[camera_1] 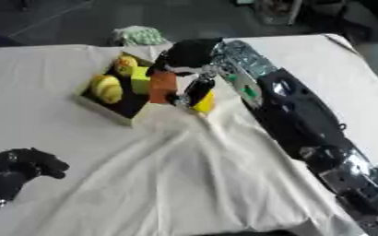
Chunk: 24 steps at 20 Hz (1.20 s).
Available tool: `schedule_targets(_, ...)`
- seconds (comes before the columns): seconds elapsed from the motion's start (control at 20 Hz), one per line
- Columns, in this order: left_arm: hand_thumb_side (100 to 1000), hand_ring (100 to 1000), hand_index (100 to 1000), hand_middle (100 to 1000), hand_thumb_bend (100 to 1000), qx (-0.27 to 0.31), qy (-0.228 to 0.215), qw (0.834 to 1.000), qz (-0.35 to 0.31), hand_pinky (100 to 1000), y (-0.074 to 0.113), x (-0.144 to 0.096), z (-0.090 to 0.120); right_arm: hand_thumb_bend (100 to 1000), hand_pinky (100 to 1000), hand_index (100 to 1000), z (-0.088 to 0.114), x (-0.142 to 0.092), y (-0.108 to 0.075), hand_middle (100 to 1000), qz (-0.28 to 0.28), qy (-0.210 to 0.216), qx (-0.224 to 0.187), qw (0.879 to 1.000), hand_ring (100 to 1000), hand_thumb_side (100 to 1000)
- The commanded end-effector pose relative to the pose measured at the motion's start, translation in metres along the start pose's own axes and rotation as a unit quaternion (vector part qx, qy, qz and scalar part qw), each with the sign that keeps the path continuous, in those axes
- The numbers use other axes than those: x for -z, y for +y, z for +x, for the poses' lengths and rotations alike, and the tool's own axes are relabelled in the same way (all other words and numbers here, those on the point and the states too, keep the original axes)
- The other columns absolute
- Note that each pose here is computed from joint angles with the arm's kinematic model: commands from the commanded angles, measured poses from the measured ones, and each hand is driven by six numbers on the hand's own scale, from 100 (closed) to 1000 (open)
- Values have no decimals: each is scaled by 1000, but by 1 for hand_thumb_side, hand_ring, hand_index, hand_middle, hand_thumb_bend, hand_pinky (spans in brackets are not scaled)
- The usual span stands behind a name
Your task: Pick up objects on the table and place them in the box.
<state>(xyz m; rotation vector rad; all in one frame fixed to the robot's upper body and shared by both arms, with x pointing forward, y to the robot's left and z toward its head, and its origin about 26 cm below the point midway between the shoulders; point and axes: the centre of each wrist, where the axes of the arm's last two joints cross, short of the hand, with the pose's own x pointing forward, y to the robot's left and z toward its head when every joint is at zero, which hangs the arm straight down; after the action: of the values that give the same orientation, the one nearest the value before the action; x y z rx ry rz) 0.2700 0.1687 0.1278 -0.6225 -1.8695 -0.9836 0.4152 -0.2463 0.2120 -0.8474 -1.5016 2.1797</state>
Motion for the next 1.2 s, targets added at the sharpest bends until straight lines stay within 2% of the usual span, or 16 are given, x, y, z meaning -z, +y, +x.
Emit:
schedule_targets(0.05, 647, 755, 785, 623, 100, 10, -10, 1000, -3, 745, 3, 0, 7, 100, 493, 864, 0, 8, -16, 610, -4, -11, -8, 1000, 482, 365)
schedule_targets(0.35, 646, 754, 785, 623, 100, 9, -14, 1000, -6, 745, 3, 1, 8, 100, 492, 863, 1, 36, -11, 609, 11, -15, 1, 1000, 482, 357)
schedule_targets(0.65, 646, 753, 785, 622, 100, 8, -17, 1000, -7, 744, 3, 2, 8, 100, 495, 865, 0, 55, 8, 617, 28, 8, 7, 1000, 489, 386)
schedule_targets(0.85, 644, 753, 785, 622, 100, 8, -19, 1000, -9, 744, 2, 3, 9, 100, 491, 868, 0, 61, 15, 627, 8, 31, -5, 999, 486, 398)
schedule_targets(1.2, 646, 752, 785, 622, 100, 7, -19, 1000, -9, 744, 2, 4, 9, 100, 509, 905, 4, 69, 19, 714, -46, 65, -37, 996, 521, 419)
